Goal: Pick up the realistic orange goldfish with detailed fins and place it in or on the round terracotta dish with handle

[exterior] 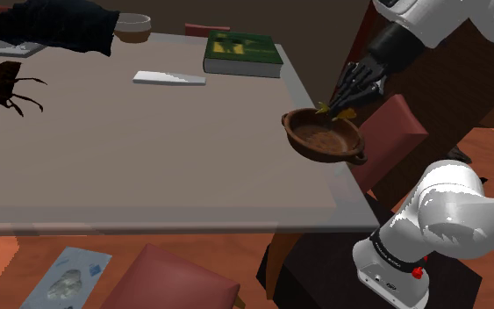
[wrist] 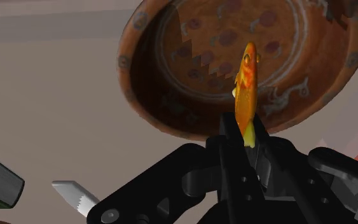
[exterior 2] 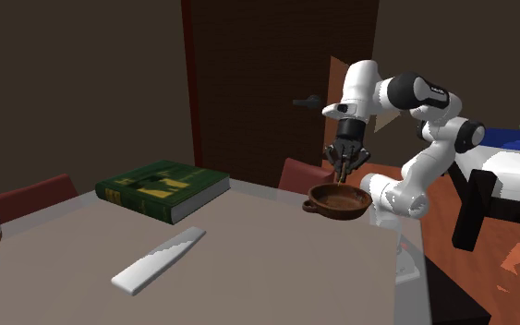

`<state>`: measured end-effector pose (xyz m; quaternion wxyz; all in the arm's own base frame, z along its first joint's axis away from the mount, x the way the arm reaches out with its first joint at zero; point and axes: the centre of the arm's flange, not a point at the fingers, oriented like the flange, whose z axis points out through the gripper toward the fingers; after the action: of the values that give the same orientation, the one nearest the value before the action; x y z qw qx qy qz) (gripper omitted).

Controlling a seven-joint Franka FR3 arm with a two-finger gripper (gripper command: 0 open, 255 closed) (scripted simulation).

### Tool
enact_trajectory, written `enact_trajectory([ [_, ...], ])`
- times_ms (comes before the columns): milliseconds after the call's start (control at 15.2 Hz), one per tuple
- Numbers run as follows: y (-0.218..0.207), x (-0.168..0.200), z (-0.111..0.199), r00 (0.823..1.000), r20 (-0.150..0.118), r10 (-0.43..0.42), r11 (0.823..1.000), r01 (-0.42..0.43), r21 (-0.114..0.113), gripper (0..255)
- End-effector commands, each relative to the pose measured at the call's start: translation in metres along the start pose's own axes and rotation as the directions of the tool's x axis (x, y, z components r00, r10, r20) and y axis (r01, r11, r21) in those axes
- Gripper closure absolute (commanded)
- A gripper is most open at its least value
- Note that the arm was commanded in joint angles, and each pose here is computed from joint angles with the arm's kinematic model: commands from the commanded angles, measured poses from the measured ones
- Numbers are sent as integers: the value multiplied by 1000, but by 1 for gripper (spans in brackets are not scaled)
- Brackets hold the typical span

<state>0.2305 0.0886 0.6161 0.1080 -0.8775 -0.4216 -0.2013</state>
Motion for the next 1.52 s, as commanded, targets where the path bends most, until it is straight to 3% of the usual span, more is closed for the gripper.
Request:
enact_trajectory([
  [0,0,-6,10,1000,0,0,1000,0,0,255],
  [594,0,-9,18,1000,0,0,1000,0,0,255],
  [660,0,-9,18,1000,0,0,1000,0,0,0],
  [990,0,-9,18,1000,0,0,1000,0,0,0],
  [1254,0,-9,-32,1000,0,0,1000,0,0,0],
  [1452,0,-9,-32,1000,0,0,1000,0,0,0],
])
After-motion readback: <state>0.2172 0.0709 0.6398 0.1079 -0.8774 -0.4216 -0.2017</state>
